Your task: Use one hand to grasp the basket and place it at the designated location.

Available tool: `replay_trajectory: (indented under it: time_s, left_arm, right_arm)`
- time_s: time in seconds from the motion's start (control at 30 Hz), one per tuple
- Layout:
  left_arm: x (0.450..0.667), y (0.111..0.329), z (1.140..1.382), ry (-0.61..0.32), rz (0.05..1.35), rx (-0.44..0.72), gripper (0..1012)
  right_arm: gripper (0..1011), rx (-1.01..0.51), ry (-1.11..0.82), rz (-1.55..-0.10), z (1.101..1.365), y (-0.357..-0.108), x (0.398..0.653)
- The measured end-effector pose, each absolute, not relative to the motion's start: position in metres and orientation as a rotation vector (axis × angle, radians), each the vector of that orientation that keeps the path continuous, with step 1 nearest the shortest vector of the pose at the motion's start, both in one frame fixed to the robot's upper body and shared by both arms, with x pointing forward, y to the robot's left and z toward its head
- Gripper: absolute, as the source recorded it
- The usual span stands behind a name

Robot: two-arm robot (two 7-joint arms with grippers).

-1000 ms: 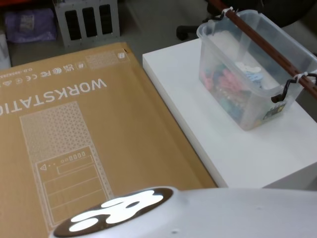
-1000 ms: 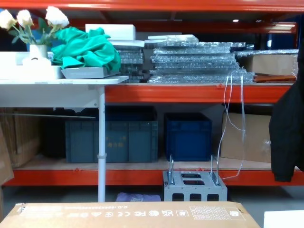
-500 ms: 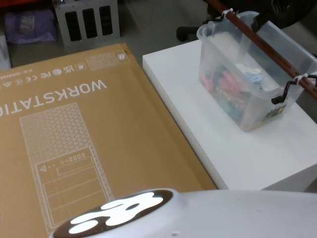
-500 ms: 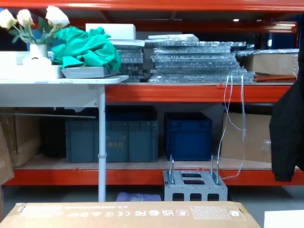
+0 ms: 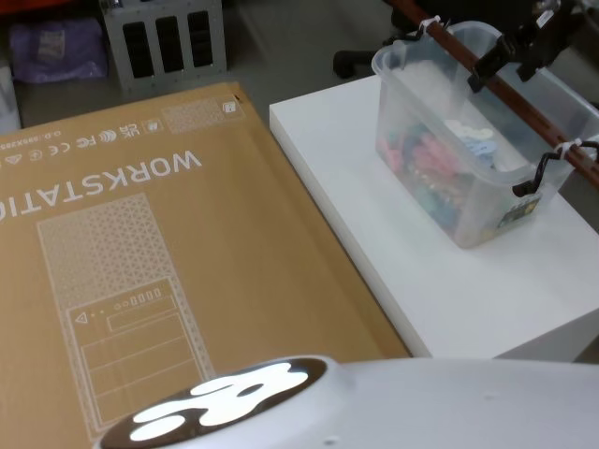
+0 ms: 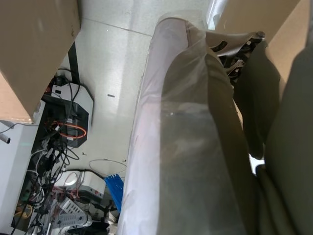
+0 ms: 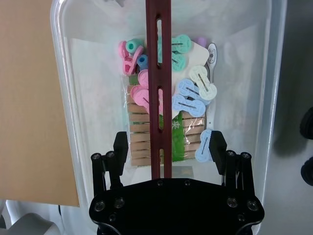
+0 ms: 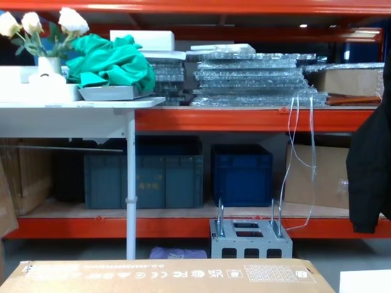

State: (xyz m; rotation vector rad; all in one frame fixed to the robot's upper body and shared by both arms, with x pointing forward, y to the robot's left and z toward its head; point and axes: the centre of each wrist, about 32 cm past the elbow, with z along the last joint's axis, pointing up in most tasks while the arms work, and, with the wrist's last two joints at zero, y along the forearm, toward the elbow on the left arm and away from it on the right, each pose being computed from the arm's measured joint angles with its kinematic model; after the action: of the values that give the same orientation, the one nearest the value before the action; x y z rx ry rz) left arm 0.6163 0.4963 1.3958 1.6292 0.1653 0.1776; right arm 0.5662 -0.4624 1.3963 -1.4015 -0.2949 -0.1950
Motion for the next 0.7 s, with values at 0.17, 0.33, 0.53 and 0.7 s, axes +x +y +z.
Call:
replay_trajectory:
  time_s: [0.17,0.33,0.53,0.7]
  left_arm:
    - [0.616,0.496,1.396,0.166,0.178,1.629,0]
    - [0.616,0.496,1.396,0.165,0.178,1.629,0]
    - [0.616,0.496,1.396,0.165,0.178,1.629,0]
    - [0.616,0.496,1.396,0.165,0.178,1.629,0]
  right_arm:
    - [1000,-1.405,-0.293,-0.174,1.391,-0.459,0.569]
    - [1000,-1.409,-0.292,-0.157,1.387,-0.456,0.570]
    - [1000,-1.420,-0.284,-0.144,1.385,-0.454,0.572]
    - [892,-1.423,-0.277,-0.142,1.383,-0.454,0.573]
